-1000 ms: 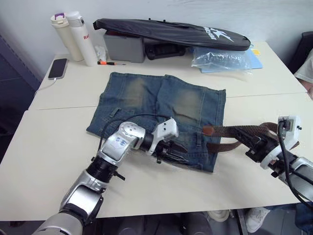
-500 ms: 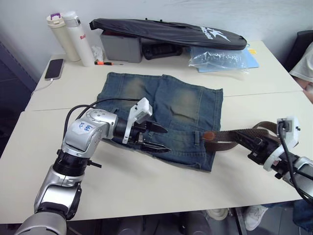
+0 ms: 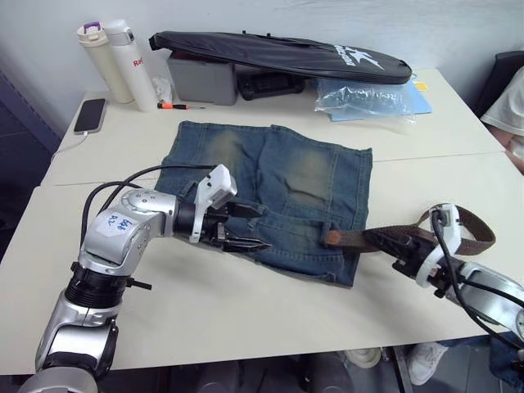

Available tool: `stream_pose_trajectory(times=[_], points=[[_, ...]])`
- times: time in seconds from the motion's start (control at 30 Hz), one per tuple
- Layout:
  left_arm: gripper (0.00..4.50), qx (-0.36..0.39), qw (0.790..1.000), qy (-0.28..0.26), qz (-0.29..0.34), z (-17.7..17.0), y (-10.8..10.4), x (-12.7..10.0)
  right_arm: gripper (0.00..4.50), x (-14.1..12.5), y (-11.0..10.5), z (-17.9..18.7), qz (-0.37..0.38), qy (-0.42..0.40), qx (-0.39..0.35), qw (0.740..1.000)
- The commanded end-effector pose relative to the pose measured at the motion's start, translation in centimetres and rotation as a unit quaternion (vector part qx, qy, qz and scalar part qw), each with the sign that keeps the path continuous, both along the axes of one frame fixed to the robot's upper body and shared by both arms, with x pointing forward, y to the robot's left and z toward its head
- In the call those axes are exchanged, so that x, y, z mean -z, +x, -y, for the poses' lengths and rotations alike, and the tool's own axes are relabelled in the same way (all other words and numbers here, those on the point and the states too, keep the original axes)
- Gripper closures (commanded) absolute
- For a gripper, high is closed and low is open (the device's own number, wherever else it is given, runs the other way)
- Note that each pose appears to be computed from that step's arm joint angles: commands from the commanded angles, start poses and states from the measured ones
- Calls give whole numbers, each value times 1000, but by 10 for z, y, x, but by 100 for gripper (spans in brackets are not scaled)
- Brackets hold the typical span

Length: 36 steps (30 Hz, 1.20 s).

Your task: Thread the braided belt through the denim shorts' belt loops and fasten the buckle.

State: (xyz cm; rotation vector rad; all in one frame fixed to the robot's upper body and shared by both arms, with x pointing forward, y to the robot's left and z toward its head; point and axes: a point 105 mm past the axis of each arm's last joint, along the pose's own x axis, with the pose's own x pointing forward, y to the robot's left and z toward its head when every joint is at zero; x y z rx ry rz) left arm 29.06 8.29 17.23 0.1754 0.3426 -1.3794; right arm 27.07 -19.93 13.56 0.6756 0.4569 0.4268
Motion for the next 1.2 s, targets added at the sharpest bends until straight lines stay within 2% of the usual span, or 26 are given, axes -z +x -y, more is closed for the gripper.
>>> stream_pose_trajectory(times=[0.03, 0.17, 0.4, 0.53, 0.63, 0.7, 0.83, 1.03, 1.2], points=[[3, 6, 1000, -9, 22, 2, -5, -8, 450, -2, 12, -9, 17, 1, -14, 1000], [3, -4, 1000, -10, 24, 1, -6, -9, 450, 0, 27, -19, 33, -8, -10, 999], [3, -11, 1000, -9, 24, 1, -8, -6, 450, 17, 30, -64, 42, -24, -61, 997], [3, -8, 1000, -9, 25, 4, -9, -5, 450, 22, 39, -74, 45, -17, -51, 998], [0, 1, 1000, -11, 25, 9, -9, -4, 329, 16, 42, -81, 55, 14, -44, 997], [0, 4, 1000, -12, 25, 11, -9, -4, 233, 17, 41, -77, 55, 10, -31, 998], [0, 8, 1000, -15, 26, 15, -7, -3, 39, 14, 30, -52, 53, 35, 10, 998], [0, 20, 999, -18, 26, 20, -6, -2, 39, 4, 10, -23, 58, 92, 60, 992], [0, 29, 999, -17, 30, 23, -3, -2, 39, -1, 8, -9, 66, 141, 109, 982]])
